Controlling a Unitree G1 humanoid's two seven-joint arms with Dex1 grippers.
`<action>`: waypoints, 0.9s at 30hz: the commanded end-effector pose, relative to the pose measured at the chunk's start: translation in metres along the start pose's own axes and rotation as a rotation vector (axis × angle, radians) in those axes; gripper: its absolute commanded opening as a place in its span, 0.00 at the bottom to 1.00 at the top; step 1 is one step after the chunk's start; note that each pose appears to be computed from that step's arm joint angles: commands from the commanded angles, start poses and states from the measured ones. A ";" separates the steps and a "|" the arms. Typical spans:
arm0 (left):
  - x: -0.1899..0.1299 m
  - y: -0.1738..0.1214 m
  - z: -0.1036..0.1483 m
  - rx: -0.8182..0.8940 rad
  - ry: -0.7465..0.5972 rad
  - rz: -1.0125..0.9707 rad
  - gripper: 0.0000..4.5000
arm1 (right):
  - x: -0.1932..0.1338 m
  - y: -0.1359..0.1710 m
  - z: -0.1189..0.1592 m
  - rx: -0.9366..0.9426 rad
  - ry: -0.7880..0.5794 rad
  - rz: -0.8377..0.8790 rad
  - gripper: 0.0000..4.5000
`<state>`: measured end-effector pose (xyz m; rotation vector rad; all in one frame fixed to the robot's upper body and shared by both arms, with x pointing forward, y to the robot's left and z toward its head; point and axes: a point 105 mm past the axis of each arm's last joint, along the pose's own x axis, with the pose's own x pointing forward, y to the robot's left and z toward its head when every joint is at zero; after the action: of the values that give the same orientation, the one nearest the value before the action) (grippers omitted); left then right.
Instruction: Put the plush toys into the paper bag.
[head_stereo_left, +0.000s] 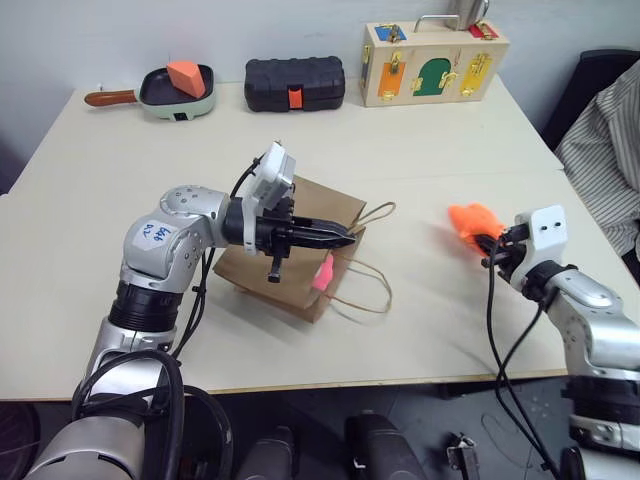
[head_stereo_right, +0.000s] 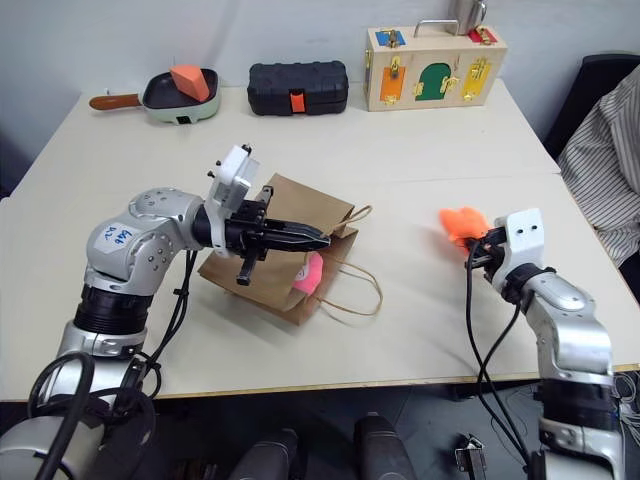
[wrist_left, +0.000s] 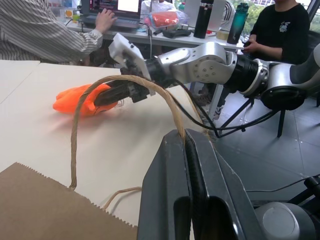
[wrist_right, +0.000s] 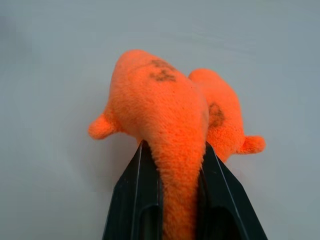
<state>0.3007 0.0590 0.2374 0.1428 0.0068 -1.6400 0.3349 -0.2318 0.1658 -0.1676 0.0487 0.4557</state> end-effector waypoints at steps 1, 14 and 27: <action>-0.002 -0.002 0.015 0.055 -0.019 -0.008 0.00 | -0.010 0.052 0.044 -0.137 -0.134 0.289 0.05; 0.000 -0.005 0.020 0.070 -0.024 -0.017 0.00 | 0.023 0.133 0.029 -0.576 -0.108 0.550 0.05; 0.007 -0.005 0.017 0.063 -0.030 -0.038 0.00 | 0.087 0.182 0.038 -0.653 -0.176 0.621 0.13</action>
<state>0.3042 0.0600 0.2442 0.1406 -0.0141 -1.6169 0.3299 -0.0345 0.1648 -0.7547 -0.2096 1.1004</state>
